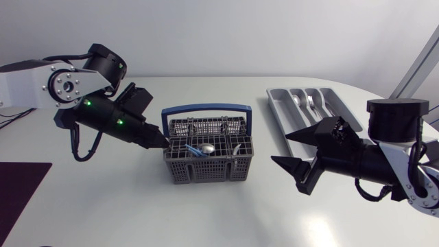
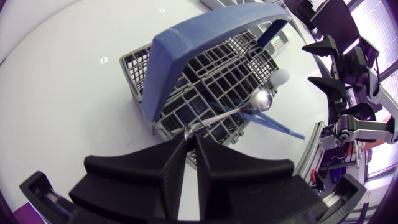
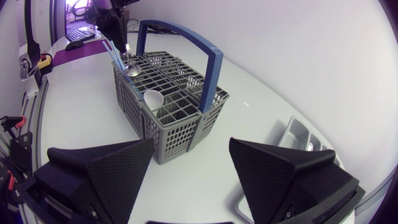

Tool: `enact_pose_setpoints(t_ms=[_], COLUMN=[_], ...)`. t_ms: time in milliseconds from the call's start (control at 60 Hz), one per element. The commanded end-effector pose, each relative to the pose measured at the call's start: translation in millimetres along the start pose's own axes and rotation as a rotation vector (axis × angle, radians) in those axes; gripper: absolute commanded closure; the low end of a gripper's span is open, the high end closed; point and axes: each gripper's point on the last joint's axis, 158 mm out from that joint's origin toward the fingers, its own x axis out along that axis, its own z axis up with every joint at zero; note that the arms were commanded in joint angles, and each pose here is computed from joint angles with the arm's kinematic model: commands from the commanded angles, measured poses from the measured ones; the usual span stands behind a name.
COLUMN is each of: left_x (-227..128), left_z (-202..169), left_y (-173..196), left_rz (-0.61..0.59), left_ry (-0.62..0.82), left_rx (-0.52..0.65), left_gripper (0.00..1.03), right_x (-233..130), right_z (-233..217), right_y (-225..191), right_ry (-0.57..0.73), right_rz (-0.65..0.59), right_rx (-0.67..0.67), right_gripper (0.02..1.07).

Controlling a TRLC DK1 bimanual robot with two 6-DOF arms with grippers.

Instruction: Unload the cutlery basket into the drawer organizer.

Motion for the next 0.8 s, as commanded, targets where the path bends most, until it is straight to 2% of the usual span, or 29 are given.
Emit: enact_pose_setpoints(t_ms=[0, 783], left_x=[-17, -95], left_z=[14, 24], left_y=[-3, -39], left_rz=[0.004, -0.013], left_ry=[-0.045, -0.178], left_rx=[0.013, 0.066], left_gripper=[0.89, 0.88], right_x=[-1, -29], right_z=[-12, 14], right_y=[8, 12], right_ry=[0.022, -0.053], right_rz=[0.015, -0.023], right_rx=[0.005, -0.041], right_gripper=[0.20, 0.20])
